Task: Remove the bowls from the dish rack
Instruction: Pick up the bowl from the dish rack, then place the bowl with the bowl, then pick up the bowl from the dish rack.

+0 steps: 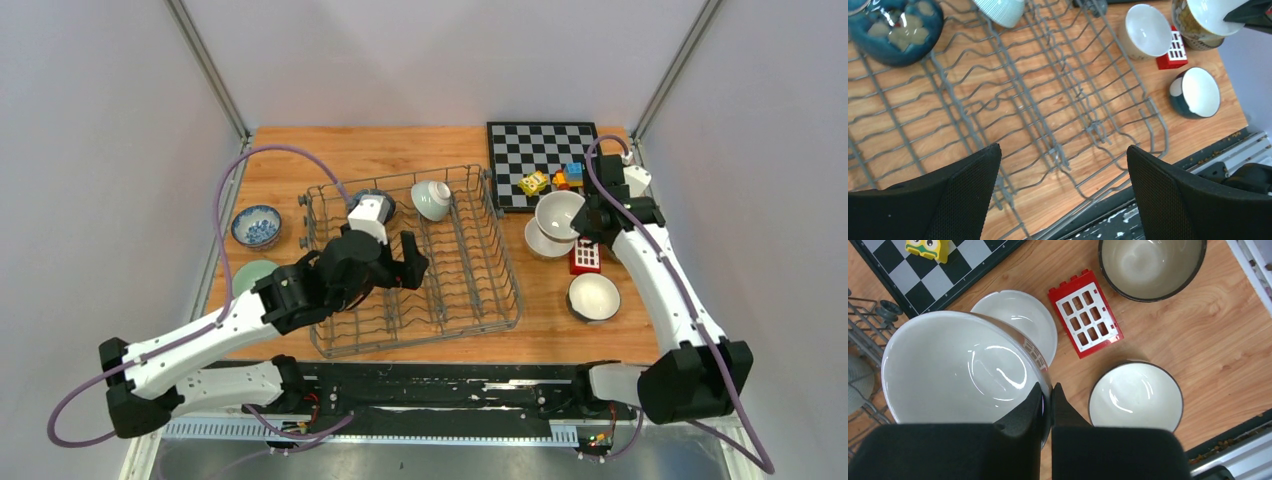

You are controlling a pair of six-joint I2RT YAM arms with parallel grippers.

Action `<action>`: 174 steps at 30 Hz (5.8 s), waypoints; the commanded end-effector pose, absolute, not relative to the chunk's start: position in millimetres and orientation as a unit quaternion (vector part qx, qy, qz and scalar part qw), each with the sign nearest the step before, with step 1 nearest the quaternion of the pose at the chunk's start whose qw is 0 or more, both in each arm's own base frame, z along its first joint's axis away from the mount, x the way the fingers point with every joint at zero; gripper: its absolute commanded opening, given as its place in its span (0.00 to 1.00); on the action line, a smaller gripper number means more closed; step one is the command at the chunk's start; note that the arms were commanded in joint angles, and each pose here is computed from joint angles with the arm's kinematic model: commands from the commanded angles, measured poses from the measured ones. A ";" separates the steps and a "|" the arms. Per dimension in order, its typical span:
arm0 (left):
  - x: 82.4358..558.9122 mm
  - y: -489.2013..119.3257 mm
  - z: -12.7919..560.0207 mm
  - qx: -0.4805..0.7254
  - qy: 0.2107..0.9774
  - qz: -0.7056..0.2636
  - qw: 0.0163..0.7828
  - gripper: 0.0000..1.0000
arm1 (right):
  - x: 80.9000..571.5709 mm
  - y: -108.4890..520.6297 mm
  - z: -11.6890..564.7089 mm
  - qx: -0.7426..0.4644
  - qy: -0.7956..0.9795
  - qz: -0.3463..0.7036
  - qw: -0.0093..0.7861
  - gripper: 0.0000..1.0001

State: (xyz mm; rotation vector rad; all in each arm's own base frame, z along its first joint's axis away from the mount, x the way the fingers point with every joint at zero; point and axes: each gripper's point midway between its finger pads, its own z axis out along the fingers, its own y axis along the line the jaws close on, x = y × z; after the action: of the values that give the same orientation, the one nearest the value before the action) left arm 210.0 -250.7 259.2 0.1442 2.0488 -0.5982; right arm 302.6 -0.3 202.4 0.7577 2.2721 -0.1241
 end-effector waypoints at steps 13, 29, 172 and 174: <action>197.9 -212.3 215.6 0.012 0.845 -0.235 0.481 0.95 | 351.6 2.9 134.9 0.321 0.880 0.005 0.349 0.00; 195.1 -215.2 195.7 0.011 0.857 -0.229 0.461 0.94 | 350.8 1.4 94.1 0.316 0.893 0.012 0.320 0.00; 464.7 -280.6 116.0 -0.110 0.837 -0.382 0.376 0.71 | 411.3 189.0 208.3 0.099 0.833 0.214 0.500 0.69; 465.9 -283.6 117.5 -0.107 0.834 -0.389 0.376 0.68 | 430.8 193.4 203.2 0.111 0.831 0.236 0.492 0.62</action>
State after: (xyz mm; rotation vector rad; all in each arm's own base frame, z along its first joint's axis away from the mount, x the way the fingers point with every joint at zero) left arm 460.8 -273.1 114.3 -0.2948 2.1772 -0.9142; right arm 393.1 187.9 196.1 0.1717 2.0614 0.4529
